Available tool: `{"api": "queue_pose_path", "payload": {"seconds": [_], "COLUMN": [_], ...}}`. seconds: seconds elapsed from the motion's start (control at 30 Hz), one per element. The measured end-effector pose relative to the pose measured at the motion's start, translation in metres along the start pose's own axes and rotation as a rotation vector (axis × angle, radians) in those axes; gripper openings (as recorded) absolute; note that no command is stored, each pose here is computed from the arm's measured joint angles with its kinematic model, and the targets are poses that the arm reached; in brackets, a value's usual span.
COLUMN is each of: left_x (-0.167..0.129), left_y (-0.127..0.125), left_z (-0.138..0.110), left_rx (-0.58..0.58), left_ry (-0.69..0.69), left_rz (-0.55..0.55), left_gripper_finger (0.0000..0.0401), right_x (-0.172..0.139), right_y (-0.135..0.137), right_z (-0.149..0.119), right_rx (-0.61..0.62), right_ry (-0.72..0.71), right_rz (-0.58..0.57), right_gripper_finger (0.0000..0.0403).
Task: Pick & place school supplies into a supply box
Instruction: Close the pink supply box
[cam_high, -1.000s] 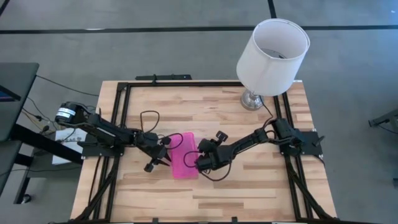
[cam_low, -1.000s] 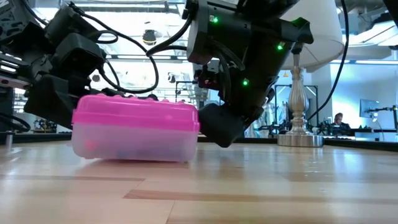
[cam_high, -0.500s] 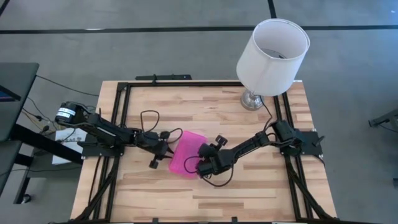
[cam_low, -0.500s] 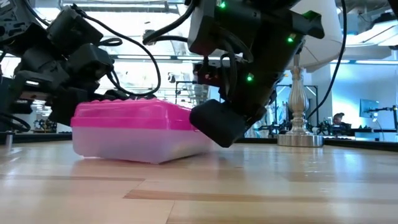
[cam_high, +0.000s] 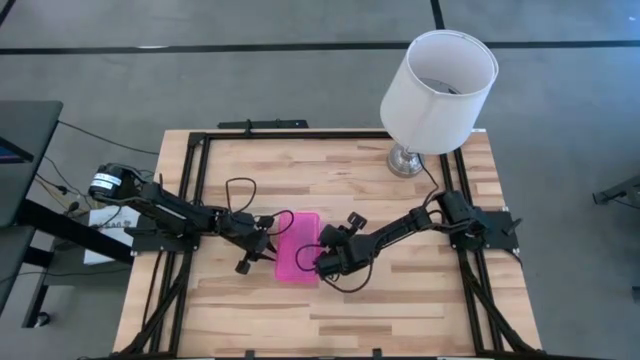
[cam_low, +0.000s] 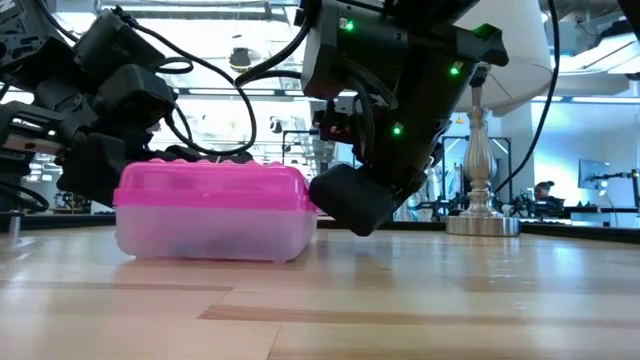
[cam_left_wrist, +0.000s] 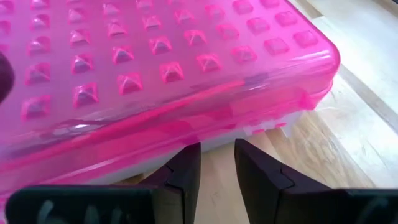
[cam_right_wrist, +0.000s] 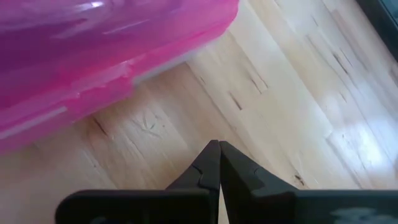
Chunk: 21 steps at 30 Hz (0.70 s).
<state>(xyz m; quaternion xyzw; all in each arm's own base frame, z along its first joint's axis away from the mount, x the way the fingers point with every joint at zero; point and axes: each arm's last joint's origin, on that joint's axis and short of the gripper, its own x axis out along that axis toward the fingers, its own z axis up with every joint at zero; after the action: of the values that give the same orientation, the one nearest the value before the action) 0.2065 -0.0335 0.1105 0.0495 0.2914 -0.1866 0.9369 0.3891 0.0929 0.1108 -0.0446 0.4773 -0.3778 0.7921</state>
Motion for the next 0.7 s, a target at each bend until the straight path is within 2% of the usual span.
{"api": "queue_pose_path", "payload": {"seconds": [0.7], "left_x": [0.0], "left_y": [-0.0011], "left_z": [0.0006], "left_rx": [0.001], "left_ry": [-0.01], "left_rz": [-0.039], "left_gripper_finger": [0.0096], "right_x": [-0.0002], "right_y": [-0.001], "right_z": [-0.001], "right_rx": [-0.002], "right_ry": [0.006], "right_rz": [-0.01], "right_gripper_finger": [0.0]}}
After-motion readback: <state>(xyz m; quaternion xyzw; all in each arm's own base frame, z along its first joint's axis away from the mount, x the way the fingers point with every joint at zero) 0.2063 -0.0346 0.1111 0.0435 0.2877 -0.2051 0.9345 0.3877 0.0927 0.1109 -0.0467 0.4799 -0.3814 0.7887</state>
